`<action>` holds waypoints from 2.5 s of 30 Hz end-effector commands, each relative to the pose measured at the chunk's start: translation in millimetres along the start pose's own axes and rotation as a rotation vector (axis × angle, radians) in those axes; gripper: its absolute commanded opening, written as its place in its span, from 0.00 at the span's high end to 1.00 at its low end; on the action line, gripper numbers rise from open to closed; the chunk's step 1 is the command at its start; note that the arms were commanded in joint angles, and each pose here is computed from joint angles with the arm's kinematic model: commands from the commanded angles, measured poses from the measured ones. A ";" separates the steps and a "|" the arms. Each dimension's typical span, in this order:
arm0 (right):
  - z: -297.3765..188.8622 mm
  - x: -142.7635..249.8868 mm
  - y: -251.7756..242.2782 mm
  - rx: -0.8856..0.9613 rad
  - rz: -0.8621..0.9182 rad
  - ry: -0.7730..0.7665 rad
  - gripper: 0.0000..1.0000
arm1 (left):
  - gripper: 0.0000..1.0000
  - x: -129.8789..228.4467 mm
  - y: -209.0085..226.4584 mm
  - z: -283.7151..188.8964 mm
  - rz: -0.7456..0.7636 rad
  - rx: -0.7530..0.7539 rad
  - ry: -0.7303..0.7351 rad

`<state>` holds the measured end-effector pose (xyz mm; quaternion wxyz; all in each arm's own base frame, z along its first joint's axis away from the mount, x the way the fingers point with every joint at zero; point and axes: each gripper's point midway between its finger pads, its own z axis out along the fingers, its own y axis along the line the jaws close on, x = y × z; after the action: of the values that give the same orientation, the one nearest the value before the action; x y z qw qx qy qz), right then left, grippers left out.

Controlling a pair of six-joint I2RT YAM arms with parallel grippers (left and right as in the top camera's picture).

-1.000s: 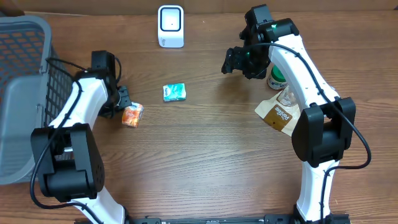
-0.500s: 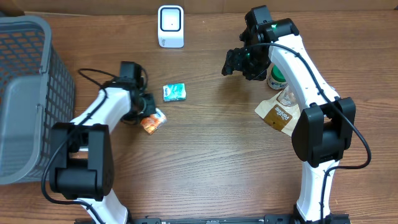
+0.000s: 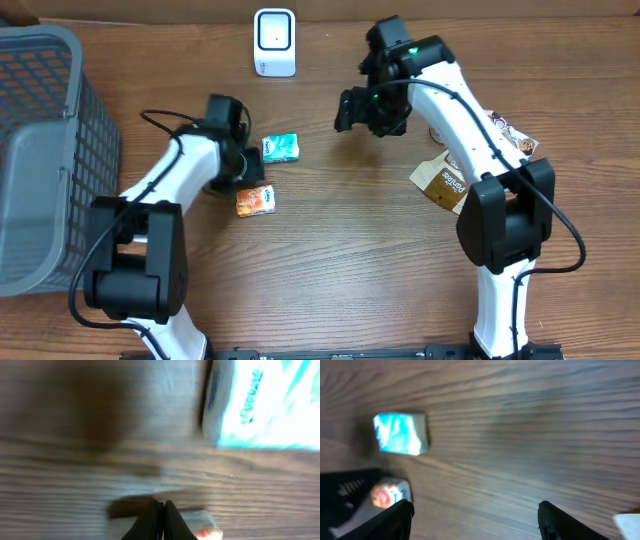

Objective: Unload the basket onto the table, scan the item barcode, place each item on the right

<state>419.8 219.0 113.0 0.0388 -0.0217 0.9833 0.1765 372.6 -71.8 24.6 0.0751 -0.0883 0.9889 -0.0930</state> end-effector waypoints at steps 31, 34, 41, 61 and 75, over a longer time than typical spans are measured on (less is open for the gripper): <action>116.2 67.7 137.3 -0.242 -0.368 -0.062 0.51 | 0.00 -99.7 50.7 -99.8 -0.025 -0.048 -0.258; 124.7 81.5 147.5 -0.282 -0.543 -0.041 0.52 | 0.00 -99.7 50.7 -99.8 -0.025 -0.049 -0.258; 147.1 100.5 145.3 -0.246 -0.607 0.009 0.57 | 0.00 -94.3 57.2 -98.9 0.002 -0.086 -0.236; 119.5 68.5 140.7 -0.219 -0.570 -0.027 0.45 | 0.00 -104.4 73.6 -104.1 0.192 -0.125 -0.263; 121.6 49.6 125.2 -0.154 -0.693 -0.085 0.42 | 0.00 -102.8 69.5 -103.3 0.239 -0.106 -0.256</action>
<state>365.3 375.6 40.5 0.1236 -0.3315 0.9057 0.2337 443.1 33.4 118.6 0.1987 0.0007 0.9799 -0.0160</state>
